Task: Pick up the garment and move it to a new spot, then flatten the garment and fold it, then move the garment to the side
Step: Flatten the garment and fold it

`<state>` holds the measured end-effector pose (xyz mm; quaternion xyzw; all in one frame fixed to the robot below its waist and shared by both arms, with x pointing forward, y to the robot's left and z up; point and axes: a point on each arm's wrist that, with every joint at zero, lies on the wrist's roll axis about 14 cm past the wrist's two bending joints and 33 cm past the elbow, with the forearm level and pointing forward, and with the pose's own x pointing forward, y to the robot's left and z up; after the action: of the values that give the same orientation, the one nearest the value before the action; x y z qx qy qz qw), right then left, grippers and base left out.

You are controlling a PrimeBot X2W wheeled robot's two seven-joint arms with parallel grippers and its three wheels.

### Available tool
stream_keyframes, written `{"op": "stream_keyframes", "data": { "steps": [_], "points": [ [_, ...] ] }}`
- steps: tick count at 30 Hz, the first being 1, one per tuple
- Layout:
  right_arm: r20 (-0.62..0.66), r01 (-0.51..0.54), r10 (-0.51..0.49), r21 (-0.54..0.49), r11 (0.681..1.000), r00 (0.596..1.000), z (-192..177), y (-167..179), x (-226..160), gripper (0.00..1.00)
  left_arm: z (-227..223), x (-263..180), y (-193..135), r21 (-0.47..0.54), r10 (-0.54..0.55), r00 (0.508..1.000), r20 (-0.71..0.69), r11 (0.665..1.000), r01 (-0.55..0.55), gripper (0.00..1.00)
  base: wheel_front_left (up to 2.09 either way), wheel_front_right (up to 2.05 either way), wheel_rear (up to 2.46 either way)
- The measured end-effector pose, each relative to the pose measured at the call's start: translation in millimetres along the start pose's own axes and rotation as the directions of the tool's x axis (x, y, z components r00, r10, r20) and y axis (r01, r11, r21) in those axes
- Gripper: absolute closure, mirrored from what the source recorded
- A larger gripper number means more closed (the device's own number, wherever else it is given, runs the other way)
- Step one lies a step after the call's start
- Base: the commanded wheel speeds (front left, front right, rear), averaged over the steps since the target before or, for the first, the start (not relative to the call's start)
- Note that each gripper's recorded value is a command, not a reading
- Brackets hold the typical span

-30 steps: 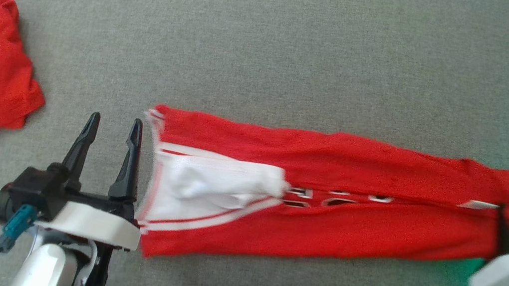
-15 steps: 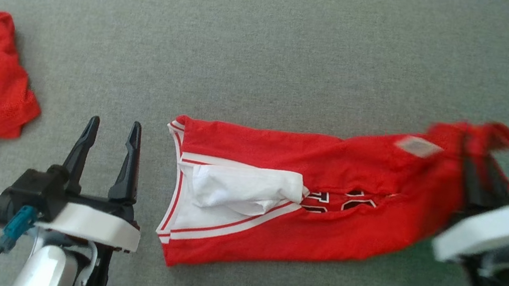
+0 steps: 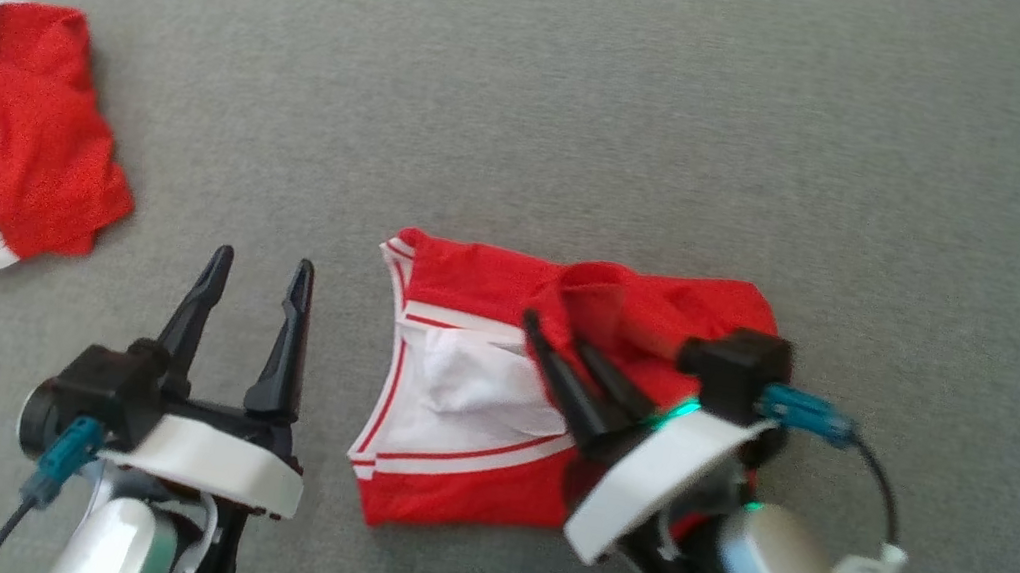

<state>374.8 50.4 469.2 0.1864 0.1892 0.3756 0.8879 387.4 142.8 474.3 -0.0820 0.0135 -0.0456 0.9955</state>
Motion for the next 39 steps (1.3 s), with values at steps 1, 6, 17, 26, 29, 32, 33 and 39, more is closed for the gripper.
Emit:
{"op": "stream_keyframes", "data": {
  "steps": [1,6,17,26,29,32,33,39],
  "points": [
    [-0.009,-0.023,0.023,0.005,1.000,1.000,-4,5,5,1.00,-1,-1,1,0.000,0.006,1.000,-0.004,1.000,-0.006,0.00,0.00,0.00,0.00],
    [-0.078,-0.103,0.104,0.022,0.994,0.992,-29,21,24,1.00,-5,-3,7,-0.001,0.026,1.000,-0.017,1.000,-0.026,0.00,0.00,0.00,0.00],
    [-0.064,-0.169,0.168,-0.005,0.986,0.984,-31,32,37,0.00,-7,-2,9,-0.007,0.036,0.999,-0.021,0.999,-0.037,0.00,0.00,0.00,0.00],
    [0.205,-0.205,0.221,-0.099,0.974,0.953,48,50,29,0.00,-4,5,1,-0.004,0.008,1.000,-0.009,1.000,-0.008,0.00,0.00,0.00,0.00],
    [0.338,-0.084,0.130,-0.147,0.986,0.932,90,19,16,0.00,-1,7,-2,0.000,-0.005,1.000,0.000,1.000,0.005,0.00,0.00,0.00,0.00],
    [0.426,0.119,-0.035,-0.171,0.978,0.904,113,-34,-15,0.00,5,9,-6,0.007,-0.017,1.000,0.020,1.000,0.017,0.00,0.00,0.00,0.00],
    [0.437,0.190,-0.100,-0.169,0.967,0.894,115,-54,-28,0.00,7,10,-6,0.008,-0.017,1.000,0.026,1.000,0.017,0.00,0.00,0.00,0.00],
    [0.422,0.473,-0.375,-0.155,0.867,0.825,98,-120,-98,0.00,15,11,-7,0.023,-0.024,0.998,0.052,0.999,0.023,0.00,0.00,0.00,0.00]
  ]
}}
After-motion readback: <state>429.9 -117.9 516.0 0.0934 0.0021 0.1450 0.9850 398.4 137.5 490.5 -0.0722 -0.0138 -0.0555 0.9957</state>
